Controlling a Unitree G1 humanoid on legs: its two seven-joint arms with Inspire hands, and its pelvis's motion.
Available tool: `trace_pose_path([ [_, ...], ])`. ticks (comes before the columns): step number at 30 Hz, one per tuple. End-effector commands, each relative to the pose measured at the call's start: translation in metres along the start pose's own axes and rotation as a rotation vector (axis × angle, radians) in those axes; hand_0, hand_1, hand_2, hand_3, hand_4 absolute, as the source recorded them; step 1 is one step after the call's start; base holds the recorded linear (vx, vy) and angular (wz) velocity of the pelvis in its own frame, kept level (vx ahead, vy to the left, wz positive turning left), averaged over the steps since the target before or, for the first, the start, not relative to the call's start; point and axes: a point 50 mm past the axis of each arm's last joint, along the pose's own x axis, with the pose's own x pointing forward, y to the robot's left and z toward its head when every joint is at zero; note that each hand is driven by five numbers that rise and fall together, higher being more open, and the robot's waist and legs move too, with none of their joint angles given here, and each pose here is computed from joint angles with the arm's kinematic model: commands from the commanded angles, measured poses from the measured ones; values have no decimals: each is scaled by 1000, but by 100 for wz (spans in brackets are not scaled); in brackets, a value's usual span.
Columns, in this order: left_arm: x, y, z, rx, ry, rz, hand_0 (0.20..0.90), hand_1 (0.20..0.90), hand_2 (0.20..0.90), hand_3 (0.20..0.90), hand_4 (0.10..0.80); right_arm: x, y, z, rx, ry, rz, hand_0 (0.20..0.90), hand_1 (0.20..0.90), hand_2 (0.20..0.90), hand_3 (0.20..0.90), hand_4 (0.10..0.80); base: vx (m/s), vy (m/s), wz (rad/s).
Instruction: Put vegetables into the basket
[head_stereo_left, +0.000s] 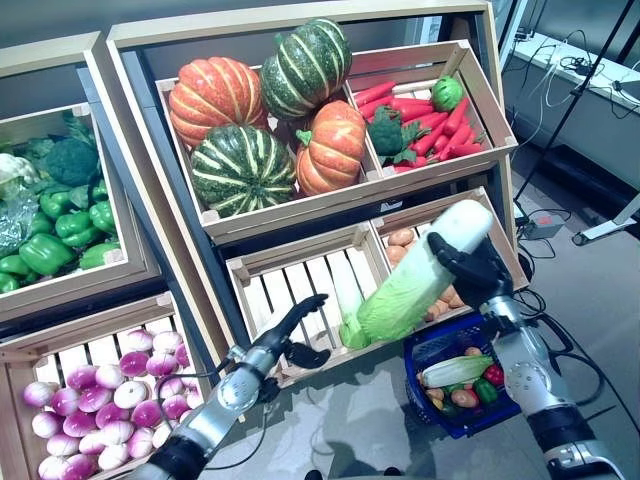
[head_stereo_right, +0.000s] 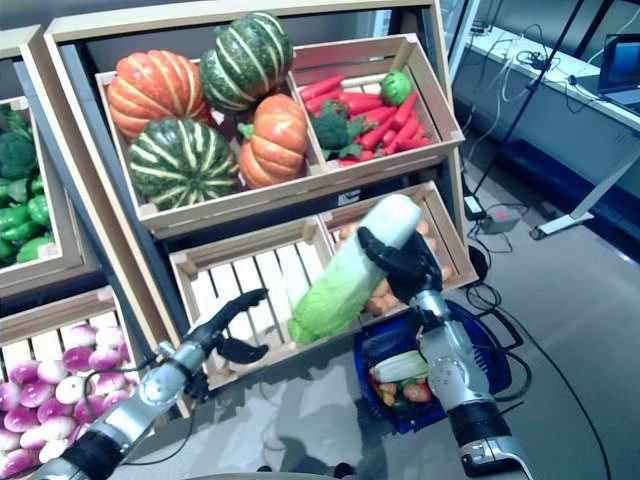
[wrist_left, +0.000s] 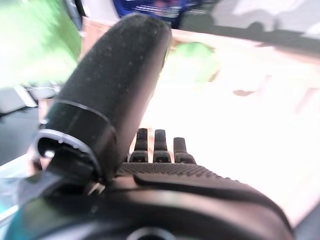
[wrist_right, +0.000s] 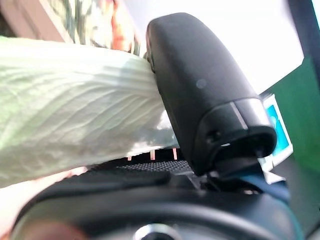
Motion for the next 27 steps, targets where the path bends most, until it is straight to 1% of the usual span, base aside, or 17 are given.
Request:
trace_pose_path([
  [1, 10, 34, 11, -53, -71, 167, 900, 900, 900, 900, 800, 4, -7, 56, -90, -251, 3, 300, 300, 300, 300, 400, 6, -35, -12],
  [4, 9, 36, 5, -100, -47, 199, 900, 900, 900, 900, 800, 0, -20, 62, -130, -270, -87, 300, 300, 300, 300, 400, 5, -23, -9],
  [8, 11, 42, 8, -176, -67, 272, 900, 900, 900, 900, 800, -16, -58, 68, -192, -273, -331, 300, 300, 300, 300, 400, 8, -35, -2],
  [9, 12, 46, 13, -204, -91, 292, 900, 900, 900, 900, 800, -24, -73, 69, -195, -266, -413, 300, 300, 300, 300, 400, 16, -54, 0],
  [10, 13, 47, 15, -219, -99, 297, 900, 900, 900, 900, 800, -28, -78, 69, -195, -265, -453, 300, 300, 300, 300, 400, 21, -75, 0],
  [11, 15, 50, 23, -257, -125, 307, 900, 900, 900, 900, 800, -35, -92, 69, -198, -250, -554, 300, 300, 300, 300, 400, 15, -58, 1],
  [13, 17, 52, 29, -274, -146, 312, 900, 900, 900, 900, 800, -41, -102, 70, -197, -243, -628, 300, 300, 300, 300, 400, 23, -76, 2],
  [14, 20, 54, 38, -309, -179, 307, 900, 900, 900, 900, 800, -47, -114, 71, -186, -225, -730, 300, 300, 300, 300, 400, 30, -102, 2],
  [18, 24, 54, 54, -375, -238, 291, 900, 900, 900, 900, 800, -44, -120, 78, -174, -233, -840, 300, 300, 300, 300, 400, -39, -65, 0],
  [19, 27, 53, 65, -404, -283, 284, 900, 900, 900, 900, 800, -39, -118, 84, -173, -263, -886, 300, 300, 300, 300, 400, -175, -59, 0],
  [22, 31, 58, 86, -427, -373, 272, 900, 900, 900, 900, 800, -26, -111, 99, -163, -343, -922, 300, 300, 300, 300, 400, -263, -58, 11],
  [24, 32, 60, 100, -430, -431, 257, 900, 900, 900, 900, 800, -20, -107, 118, -156, -426, -953, 300, 300, 300, 300, 400, -284, -74, 16],
  [27, 31, 60, 106, -453, -455, 249, 900, 900, 900, 900, 800, -17, -102, 130, -169, -480, -973, 300, 300, 300, 300, 400, -134, -48, 15],
])
